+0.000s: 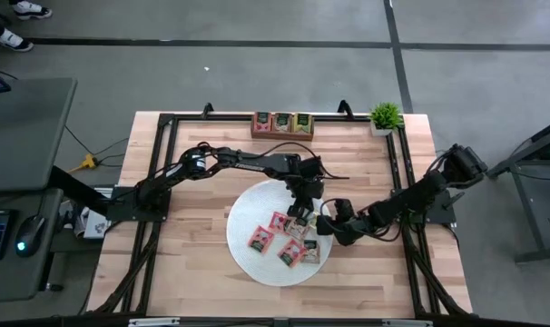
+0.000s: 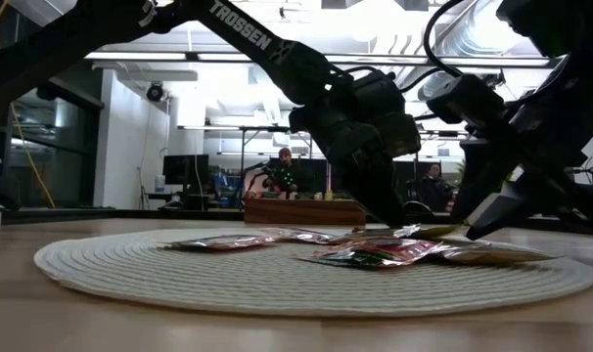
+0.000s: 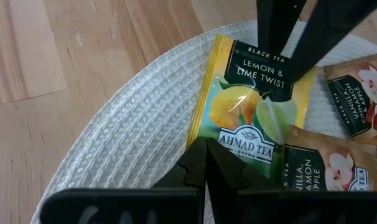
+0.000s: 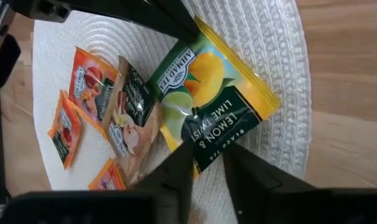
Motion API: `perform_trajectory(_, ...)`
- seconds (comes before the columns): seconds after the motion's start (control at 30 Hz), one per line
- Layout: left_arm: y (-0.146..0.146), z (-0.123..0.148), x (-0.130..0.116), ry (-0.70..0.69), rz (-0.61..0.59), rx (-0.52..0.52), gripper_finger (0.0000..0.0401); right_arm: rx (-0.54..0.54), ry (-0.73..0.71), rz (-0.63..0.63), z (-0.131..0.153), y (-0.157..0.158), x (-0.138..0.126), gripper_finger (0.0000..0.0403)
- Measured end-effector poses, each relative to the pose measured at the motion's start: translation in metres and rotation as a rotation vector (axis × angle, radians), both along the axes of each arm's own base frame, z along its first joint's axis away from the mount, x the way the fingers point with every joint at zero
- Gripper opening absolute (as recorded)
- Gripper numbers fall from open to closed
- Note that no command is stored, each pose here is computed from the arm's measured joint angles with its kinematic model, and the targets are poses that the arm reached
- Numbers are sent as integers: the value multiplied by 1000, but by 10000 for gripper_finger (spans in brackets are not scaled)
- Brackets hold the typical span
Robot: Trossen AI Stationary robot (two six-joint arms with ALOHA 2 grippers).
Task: Pick & Place Tea
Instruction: Put the yellow tea bag into the right section of the wooden organizer
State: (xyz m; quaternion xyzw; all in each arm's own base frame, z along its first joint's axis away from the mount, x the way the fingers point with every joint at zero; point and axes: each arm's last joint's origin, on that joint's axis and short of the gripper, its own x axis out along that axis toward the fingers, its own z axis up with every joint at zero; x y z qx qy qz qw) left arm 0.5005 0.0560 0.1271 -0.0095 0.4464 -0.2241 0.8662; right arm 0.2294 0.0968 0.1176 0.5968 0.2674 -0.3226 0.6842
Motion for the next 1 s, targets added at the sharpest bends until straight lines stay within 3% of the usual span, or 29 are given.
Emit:
perform_trajectory(0.2, 0, 0, 0, 0, 0, 0, 0, -28, -1, 15, 0, 0, 0, 8)
perform_trajectory(0.73, 12, 5, -3, 9, 10, -27, 1, -74, 14, 51, 0, -1, -1, 1)
perform_trajectory(1.0, 22, 43, -2, 50, -26, 48, 1, -78, 25, 77, 0, 0, -1, 1)
